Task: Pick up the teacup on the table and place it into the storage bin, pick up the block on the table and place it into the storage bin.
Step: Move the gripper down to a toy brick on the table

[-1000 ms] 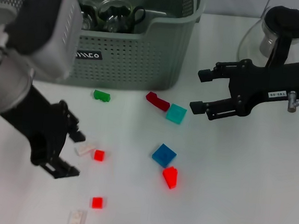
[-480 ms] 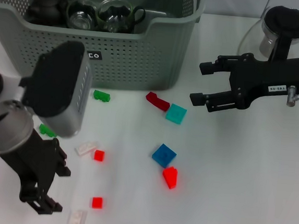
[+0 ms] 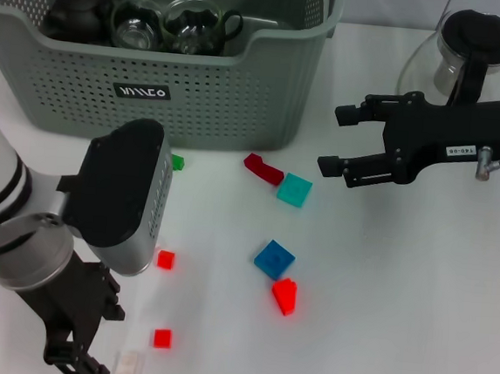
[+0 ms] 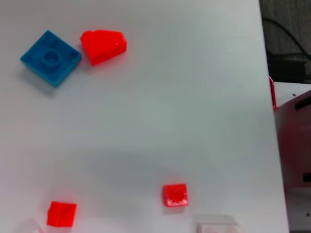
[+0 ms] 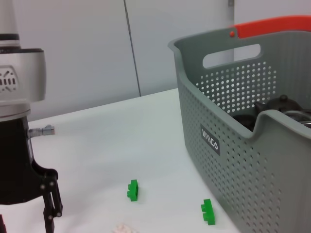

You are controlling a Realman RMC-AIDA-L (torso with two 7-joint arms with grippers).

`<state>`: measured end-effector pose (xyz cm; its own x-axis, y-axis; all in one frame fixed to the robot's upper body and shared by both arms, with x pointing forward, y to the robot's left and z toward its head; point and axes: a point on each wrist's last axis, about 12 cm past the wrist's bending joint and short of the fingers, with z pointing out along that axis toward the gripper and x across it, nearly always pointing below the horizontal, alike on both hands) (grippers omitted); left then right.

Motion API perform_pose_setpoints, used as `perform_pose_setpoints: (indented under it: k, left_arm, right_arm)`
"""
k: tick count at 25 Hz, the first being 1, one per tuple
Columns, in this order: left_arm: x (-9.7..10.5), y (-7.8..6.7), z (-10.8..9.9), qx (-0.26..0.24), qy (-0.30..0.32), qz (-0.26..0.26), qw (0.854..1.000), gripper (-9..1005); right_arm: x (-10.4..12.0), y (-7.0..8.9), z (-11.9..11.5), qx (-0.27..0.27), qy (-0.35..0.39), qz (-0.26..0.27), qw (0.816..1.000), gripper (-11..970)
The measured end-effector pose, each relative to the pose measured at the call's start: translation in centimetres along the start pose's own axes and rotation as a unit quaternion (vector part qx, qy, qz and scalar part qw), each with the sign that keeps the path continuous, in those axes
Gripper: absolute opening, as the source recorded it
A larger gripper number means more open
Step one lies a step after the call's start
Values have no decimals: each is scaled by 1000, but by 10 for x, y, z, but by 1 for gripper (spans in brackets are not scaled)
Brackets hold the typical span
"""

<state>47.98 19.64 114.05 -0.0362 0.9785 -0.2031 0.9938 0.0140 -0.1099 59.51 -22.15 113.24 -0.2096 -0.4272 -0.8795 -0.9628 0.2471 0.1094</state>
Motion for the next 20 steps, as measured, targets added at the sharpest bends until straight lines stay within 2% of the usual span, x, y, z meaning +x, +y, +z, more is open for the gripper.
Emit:
perform_pose_setpoints:
  k: [9, 14, 20]
  left_arm:
    - [-2, -2, 10, 13, 2, 2, 1000, 676]
    - [-6, -2, 9, 20, 12, -10, 1000, 678]
    - [-9, 6, 2, 15, 19, -32, 999, 681]
  right_arm:
    - [4, -2, 0, 10, 4, 4, 1000, 877]
    - [3, -2, -1, 11, 4, 2, 1000, 877]
    - [3, -3, 0, 11, 4, 0, 1000, 877]
